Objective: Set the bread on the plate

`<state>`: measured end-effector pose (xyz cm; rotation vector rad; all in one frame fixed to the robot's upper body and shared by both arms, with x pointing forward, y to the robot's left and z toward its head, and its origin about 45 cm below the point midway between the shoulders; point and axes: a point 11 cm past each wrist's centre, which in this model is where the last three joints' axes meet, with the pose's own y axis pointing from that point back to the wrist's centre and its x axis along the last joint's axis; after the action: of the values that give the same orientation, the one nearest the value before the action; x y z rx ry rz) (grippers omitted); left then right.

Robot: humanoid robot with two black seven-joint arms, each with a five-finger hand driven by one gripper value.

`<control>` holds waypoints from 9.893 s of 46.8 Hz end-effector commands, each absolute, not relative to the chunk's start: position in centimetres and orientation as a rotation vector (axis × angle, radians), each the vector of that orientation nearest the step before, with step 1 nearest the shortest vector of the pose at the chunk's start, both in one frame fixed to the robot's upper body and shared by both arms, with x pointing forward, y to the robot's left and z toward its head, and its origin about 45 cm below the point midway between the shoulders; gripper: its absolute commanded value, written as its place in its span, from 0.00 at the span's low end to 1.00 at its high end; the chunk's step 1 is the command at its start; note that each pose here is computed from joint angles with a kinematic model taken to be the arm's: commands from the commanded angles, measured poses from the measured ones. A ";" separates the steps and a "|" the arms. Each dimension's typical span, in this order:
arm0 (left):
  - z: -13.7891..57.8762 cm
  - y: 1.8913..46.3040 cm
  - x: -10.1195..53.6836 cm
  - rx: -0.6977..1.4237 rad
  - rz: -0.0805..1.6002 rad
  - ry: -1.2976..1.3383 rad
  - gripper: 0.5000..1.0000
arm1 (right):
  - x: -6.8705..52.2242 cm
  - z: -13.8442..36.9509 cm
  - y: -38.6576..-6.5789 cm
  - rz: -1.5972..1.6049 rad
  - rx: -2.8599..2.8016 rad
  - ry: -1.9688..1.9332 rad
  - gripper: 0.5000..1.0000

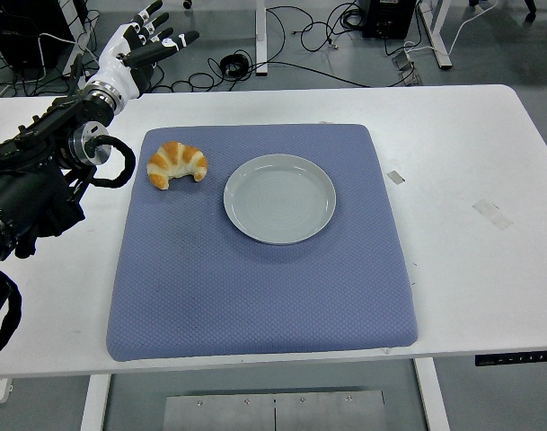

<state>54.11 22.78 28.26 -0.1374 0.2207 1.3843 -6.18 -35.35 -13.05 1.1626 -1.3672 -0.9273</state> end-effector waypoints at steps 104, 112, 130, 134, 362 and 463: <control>35.4 21.3 48.6 0.195 1.075 -0.173 0.96 | -6.1 -13.1 -35.4 -0.926 1.163 -1.368 1.00; 34.9 23.4 47.4 0.329 1.035 -0.313 0.95 | -6.1 -13.1 -35.4 -0.926 1.163 -1.368 1.00; 35.2 27.1 45.8 0.657 0.893 -0.643 0.95 | -6.1 -13.1 -35.4 -0.926 1.163 -1.368 1.00; 34.0 27.7 45.8 0.709 0.892 -0.646 0.95 | -6.1 -13.1 -35.4 -0.926 1.163 -1.368 1.00; 23.5 7.8 45.2 0.791 0.560 -0.902 0.93 | -6.1 -13.1 -35.3 -0.927 1.165 -1.368 1.00; 33.7 26.3 54.5 -0.039 1.336 0.072 0.96 | -6.1 -13.1 -35.1 -0.932 1.169 -1.367 1.00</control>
<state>54.52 26.72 34.08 -0.0189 0.0466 1.3350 -6.08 -35.10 -13.09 1.1694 -1.3666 -0.9325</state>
